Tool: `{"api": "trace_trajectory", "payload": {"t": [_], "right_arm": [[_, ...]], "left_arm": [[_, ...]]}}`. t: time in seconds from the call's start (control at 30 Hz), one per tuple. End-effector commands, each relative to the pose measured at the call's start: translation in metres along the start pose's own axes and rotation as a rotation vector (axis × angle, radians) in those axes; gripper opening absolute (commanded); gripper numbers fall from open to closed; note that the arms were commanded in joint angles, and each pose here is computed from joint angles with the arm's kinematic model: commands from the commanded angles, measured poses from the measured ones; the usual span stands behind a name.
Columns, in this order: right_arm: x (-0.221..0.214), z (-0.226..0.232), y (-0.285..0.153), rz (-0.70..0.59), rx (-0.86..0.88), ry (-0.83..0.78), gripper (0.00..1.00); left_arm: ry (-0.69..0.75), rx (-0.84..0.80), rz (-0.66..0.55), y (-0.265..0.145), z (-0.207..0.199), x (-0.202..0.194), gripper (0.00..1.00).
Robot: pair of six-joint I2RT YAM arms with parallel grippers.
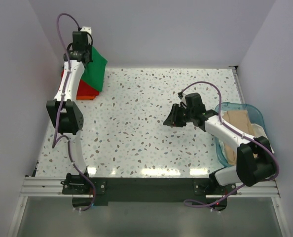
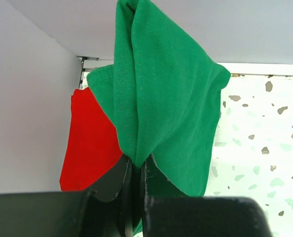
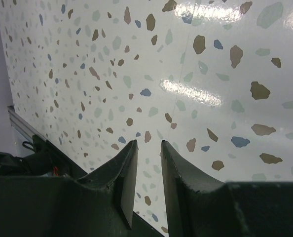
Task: Fold and stack the t-shirts
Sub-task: Neatly place the folded tshirt to the corner
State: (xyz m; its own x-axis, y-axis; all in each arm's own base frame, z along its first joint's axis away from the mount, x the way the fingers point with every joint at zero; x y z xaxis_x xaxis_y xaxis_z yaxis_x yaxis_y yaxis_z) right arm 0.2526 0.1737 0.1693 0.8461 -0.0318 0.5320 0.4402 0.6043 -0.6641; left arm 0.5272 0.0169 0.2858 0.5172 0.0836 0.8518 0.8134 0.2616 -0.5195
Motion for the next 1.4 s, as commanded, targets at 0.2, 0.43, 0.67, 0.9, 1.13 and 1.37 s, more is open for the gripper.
{"api": "trace_trajectory", "payload": {"t": [0.2,0.43,0.67,0.9,1.13,1.37], "right_arm": [[0.012,0.008,-0.007,-0.051,0.001,-0.043,0.3],[0.011,0.005,-0.004,-0.043,-0.009,-0.041,0.3],[0.007,0.0,0.004,-0.011,-0.023,-0.037,0.3],[0.004,-0.005,0.012,0.024,-0.027,-0.035,0.29],[0.005,-0.005,0.009,0.008,-0.037,-0.048,0.31],[0.01,-0.002,-0.001,-0.039,-0.054,-0.069,0.35]], "left_arm": [[-0.05,-0.023,-0.153,-0.044,0.014,0.047,0.0],[-0.054,-0.012,-0.135,-0.033,0.018,0.04,0.0],[-0.109,0.001,-0.079,0.008,0.051,0.017,0.0],[-0.211,0.125,-0.007,0.061,0.095,-0.019,0.18],[-0.322,0.025,-0.007,0.064,0.095,-0.02,1.0],[-0.424,-0.072,-0.115,0.012,0.088,0.0,1.0]]}}
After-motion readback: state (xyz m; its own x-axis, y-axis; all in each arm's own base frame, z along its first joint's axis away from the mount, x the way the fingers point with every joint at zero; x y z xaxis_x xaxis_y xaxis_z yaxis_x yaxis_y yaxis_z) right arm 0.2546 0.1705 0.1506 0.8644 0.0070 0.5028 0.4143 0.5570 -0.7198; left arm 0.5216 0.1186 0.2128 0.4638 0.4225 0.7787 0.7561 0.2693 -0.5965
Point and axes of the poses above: each gripper's point midway between its finger pads, its own y axis out along the fingers, its own z axis along the line the jaws close on, x = y × z, the point moved 8 cm from there along -y, back along the fingers, and after that the axes turned 11 degrees about -y, right-handed, at the moved point
